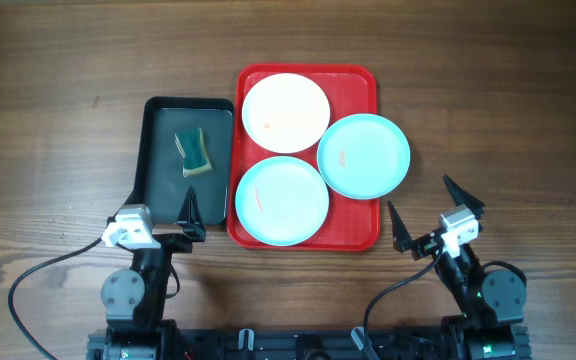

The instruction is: Clean dirty plates on tray and stack at the side

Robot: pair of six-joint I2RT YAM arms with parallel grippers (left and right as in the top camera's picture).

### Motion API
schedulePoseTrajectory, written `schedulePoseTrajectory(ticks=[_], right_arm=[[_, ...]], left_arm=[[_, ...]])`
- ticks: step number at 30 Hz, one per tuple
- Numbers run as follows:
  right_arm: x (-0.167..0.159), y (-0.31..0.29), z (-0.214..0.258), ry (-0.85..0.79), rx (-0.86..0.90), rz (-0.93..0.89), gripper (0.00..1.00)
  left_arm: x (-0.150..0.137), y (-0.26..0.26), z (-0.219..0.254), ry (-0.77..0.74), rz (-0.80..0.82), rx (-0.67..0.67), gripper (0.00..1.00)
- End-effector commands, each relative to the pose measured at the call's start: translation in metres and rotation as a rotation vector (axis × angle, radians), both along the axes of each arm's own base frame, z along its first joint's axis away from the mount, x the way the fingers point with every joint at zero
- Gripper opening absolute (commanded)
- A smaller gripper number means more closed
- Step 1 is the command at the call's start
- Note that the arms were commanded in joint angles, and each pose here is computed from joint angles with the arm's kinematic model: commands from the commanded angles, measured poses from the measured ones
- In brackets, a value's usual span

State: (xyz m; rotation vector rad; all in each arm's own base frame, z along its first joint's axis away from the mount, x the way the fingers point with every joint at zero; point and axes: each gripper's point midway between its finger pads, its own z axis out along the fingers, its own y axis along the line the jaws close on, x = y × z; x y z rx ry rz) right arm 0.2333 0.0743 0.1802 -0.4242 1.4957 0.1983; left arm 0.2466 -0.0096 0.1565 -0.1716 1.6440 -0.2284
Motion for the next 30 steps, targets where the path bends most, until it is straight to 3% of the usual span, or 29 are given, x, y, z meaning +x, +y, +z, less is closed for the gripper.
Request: schedulePoseTrajectory(ticks=[1, 16, 19, 25, 30], right_arm=[[-0.001, 0.002, 0.001, 0.001, 0.016, 0.014, 1.0], [-0.006, 0.013, 0.002, -0.004, 0.016, 0.081, 1.0], [-0.007, 0.014, 0.006, 0.039, 0.136, 0.092, 1.0], [-0.007, 0.014, 0.005, 0.08, 0.196, 0.092, 1.0], [-0.007, 0.006, 0.028, 0.102, 0.212, 0.042, 1.0]], left_arm=[[0.0, 0.004, -0.004, 0.014, 0.019, 0.021, 1.0], [0.0, 0.004, -0.004, 0.015, 0.019, 0.021, 1.0], [0.0, 0.004, -0.004, 0.014, 0.019, 0.021, 1.0], [0.0, 0.004, -0.004, 0.014, 0.019, 0.021, 1.0], [-0.001, -0.013, 0.006, -0.015, -0.076, -0.011, 1.0]])
